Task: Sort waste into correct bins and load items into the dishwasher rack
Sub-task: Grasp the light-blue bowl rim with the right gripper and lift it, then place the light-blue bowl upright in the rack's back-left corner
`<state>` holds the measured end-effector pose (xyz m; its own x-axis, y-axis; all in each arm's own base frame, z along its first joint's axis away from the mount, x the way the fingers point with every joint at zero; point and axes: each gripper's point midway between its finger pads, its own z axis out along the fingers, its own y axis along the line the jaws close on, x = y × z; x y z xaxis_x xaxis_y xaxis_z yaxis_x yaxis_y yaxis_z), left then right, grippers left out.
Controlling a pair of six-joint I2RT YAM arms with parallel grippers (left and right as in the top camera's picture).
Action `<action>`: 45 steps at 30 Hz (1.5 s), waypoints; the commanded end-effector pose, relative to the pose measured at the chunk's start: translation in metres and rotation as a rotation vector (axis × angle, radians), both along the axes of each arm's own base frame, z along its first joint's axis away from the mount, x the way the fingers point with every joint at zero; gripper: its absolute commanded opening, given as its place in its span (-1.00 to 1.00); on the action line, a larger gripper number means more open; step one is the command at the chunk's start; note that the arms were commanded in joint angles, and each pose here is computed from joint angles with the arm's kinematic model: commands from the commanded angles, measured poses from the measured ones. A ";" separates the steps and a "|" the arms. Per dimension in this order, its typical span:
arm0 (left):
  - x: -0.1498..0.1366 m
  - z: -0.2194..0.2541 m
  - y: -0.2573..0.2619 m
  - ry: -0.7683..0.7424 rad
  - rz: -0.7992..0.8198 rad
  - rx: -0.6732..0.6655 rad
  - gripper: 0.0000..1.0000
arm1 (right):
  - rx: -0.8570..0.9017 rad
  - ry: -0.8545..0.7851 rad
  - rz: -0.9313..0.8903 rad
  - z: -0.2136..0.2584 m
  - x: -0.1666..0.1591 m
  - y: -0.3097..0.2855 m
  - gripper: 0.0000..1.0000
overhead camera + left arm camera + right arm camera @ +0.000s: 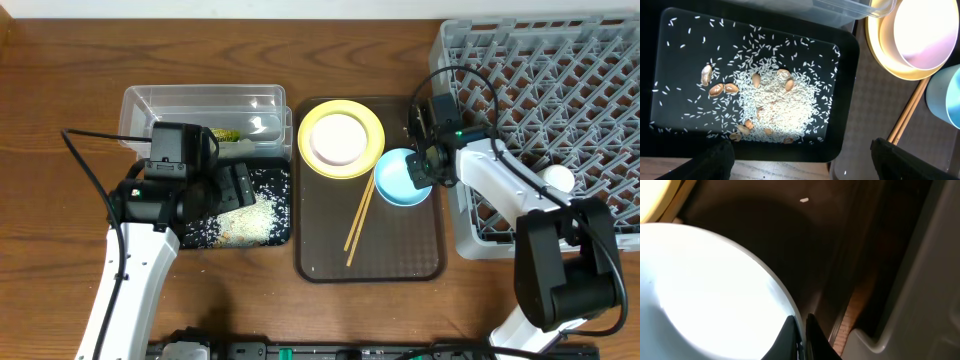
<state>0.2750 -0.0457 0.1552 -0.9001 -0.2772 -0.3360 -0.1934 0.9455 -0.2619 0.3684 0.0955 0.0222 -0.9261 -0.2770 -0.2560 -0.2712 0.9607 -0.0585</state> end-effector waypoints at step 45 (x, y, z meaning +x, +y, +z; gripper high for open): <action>0.000 0.000 0.004 0.003 0.013 0.011 0.79 | -0.628 -1.002 -0.377 0.148 0.189 -0.162 -0.98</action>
